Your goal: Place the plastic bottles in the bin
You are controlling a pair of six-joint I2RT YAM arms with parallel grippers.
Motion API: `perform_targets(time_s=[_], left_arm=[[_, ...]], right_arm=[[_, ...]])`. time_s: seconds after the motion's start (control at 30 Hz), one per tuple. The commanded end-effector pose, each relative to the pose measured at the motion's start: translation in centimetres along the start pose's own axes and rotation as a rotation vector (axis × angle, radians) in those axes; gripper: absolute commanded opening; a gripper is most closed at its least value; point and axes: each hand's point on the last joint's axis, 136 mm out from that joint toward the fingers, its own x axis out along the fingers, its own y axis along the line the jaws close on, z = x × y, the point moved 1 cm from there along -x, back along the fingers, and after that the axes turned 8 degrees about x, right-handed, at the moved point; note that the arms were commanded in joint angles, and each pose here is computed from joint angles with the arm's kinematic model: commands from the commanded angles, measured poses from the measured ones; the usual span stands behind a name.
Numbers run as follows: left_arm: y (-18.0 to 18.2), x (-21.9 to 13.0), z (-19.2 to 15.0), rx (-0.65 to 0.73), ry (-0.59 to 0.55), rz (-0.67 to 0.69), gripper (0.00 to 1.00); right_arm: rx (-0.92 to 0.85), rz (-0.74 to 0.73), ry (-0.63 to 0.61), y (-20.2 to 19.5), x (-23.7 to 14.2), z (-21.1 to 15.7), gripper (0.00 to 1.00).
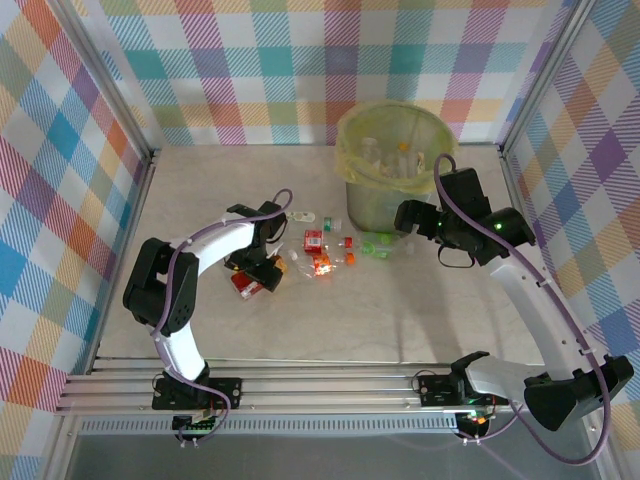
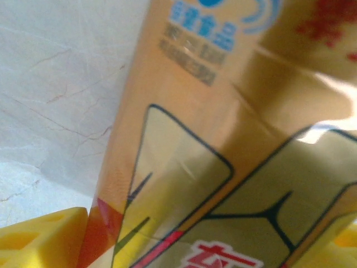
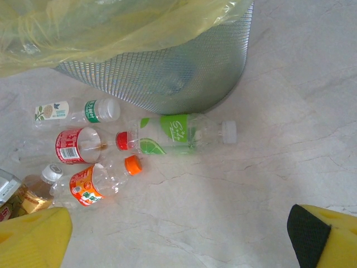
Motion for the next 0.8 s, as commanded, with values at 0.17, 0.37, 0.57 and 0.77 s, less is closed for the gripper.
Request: perform_targets(time_s=[0.17,0.37,0.57,0.77], left_arm=[[-0.2,-0.3,-1.1,0.003,0.057,-0.036,0.62],[-0.1,-1.7,-1.3,-0.005,0.03,-0.034,0.56],[0.6,-4.5,-1.0,-0.033,-0.058,-0.008,0.51],[1.7,-8.1,-1.1,-0.079,-0.172,0.046,0.45]], right_arm=[[0.015,-0.017,-0.005,-0.3,0.2,-0.1,1.0],[0.017,-0.007,-0.015,-0.1,0.2,0.2,1.0],[0.017,-0.001,-0.011,0.1,0.3,0.2,1.0],[0.021,0.012,-0.011,0.3,0.4,0.2,1.0]])
